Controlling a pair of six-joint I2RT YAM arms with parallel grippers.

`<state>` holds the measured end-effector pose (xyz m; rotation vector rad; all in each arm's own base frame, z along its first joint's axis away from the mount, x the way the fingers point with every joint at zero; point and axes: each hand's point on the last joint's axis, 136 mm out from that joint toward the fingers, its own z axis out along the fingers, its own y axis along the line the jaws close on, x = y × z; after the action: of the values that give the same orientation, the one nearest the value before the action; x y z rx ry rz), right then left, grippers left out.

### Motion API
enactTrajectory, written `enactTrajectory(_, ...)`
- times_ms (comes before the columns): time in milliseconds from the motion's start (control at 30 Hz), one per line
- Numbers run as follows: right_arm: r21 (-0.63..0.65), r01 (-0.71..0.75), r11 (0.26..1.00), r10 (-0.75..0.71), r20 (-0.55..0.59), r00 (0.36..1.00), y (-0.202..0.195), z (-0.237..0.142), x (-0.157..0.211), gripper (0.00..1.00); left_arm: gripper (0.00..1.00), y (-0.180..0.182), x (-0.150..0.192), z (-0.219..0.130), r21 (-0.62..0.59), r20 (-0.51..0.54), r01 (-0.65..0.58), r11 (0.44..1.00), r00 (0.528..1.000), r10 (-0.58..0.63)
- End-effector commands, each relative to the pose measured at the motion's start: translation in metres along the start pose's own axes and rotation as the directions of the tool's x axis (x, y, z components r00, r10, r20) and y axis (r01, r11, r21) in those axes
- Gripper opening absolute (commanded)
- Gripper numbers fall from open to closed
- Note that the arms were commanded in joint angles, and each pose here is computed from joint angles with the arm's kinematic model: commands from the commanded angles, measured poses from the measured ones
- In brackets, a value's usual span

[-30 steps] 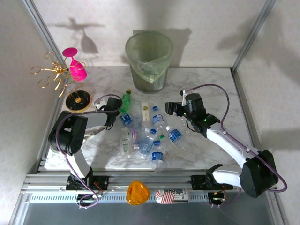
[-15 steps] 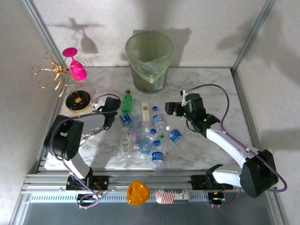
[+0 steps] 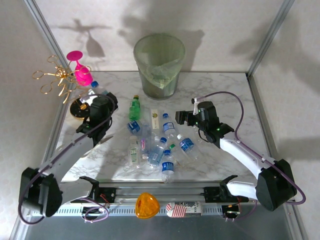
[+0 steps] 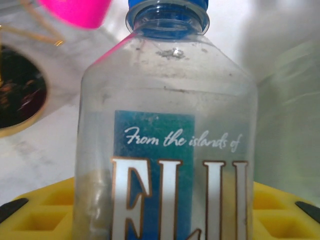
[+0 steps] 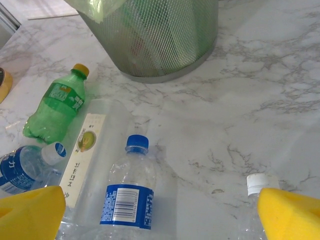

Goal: Put the plastic bottles in the bin

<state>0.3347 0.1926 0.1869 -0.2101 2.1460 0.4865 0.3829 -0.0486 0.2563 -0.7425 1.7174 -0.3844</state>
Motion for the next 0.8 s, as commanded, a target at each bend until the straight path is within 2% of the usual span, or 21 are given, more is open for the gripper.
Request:
enactTrajectory(0, -0.061, 0.005, 0.998, -0.004, 0.03, 1.0, 0.012, -0.004, -0.003, 0.99, 0.3, -0.055, -0.023, -0.022, 0.236, 0.022, 0.011, 0.972, 1.0, -0.017)
enactTrajectory(200, -0.096, 0.001, 0.995, 0.002, 0.031, 1.0, 0.018, -0.008, -0.003, 0.99, 0.25, -0.137, -0.048, -0.052, 0.474, 0.053, -0.031, 0.88, 0.999, 0.007)
enactTrajectory(333, -0.121, -0.006, 0.993, 0.01, 0.033, 0.999, 0.022, -0.011, -0.004, 0.99, 0.24, -0.183, -0.041, -0.051, 0.548, 0.043, -0.084, 0.832, 0.996, 0.072)
enactTrajectory(500, -0.136, -0.018, 0.991, 0.024, 0.036, 0.999, 0.024, -0.016, -0.006, 0.99, 0.23, -0.238, -0.023, -0.027, 0.607, 0.011, -0.125, 0.785, 0.989, 0.149)
enactTrajectory(767, -0.158, -0.038, 0.987, 0.047, 0.053, 0.997, 0.027, -0.028, -0.006, 0.99, 0.24, -0.298, 0.001, 0.035, 0.593, 0.002, -0.21, 0.777, 0.966, 0.26)
